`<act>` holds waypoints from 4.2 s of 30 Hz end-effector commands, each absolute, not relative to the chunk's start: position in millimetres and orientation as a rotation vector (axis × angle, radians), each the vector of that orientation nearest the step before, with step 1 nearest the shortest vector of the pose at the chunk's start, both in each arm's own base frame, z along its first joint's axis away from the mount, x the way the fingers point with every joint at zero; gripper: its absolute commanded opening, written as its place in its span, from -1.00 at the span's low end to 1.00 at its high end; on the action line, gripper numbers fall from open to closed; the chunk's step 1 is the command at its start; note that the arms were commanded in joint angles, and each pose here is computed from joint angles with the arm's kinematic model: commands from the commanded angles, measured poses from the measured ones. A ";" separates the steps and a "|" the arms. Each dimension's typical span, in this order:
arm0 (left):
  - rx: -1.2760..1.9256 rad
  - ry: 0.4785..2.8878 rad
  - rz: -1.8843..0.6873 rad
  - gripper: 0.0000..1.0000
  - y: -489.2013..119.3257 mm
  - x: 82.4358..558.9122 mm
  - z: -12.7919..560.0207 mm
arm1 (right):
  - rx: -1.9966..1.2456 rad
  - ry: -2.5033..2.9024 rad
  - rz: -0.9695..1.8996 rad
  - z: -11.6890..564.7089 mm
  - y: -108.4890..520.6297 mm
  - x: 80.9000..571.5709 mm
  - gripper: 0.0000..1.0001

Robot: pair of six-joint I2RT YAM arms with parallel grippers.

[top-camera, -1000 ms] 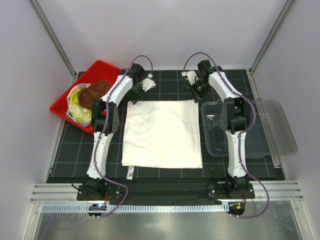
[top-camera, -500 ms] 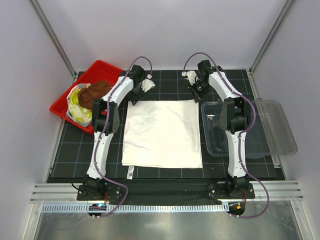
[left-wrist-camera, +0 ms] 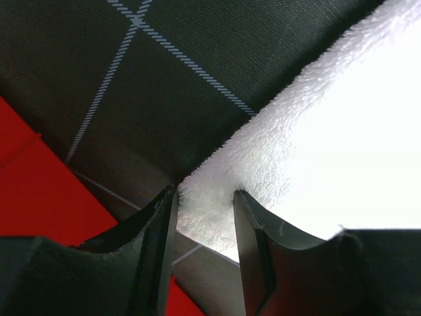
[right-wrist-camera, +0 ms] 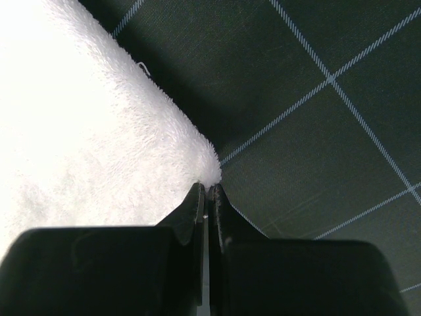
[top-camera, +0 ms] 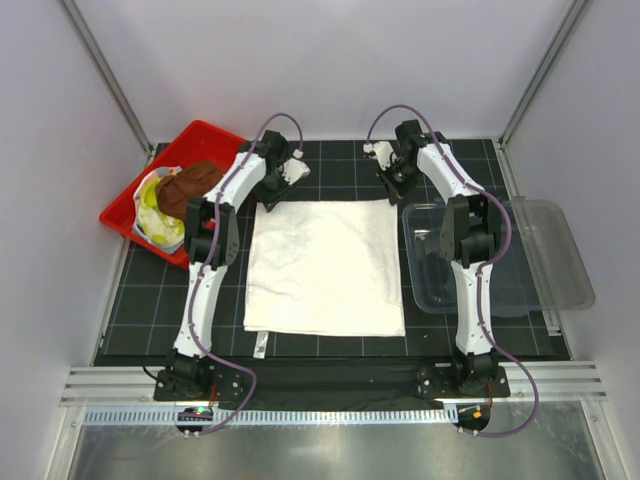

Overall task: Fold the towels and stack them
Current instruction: Fold the towel

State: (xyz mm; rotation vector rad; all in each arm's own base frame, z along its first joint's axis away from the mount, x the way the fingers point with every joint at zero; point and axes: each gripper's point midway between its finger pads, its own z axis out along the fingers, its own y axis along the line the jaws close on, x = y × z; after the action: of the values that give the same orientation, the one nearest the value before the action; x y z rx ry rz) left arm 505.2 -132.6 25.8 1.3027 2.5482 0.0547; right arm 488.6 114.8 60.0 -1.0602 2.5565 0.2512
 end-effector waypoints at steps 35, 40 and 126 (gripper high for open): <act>0.891 2.291 0.291 -1.00 -104.4 534.2 152.1 | -0.752 2.159 0.014 180.8 108.0 537.4 -0.98; 0.755 2.183 0.317 -1.00 -95.5 513.7 228.1 | -0.643 2.018 0.047 245.6 117.7 519.2 -0.98; 0.777 2.180 0.125 -1.00 -91.4 424.0 175.4 | -0.613 1.916 0.296 191.4 126.7 425.6 -0.98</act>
State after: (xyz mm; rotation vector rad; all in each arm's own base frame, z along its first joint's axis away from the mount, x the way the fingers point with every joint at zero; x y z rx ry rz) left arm 430.1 -98.1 156.7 0.8207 2.2224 0.1086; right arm 433.8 129.9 173.7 -0.6224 1.9554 0.2999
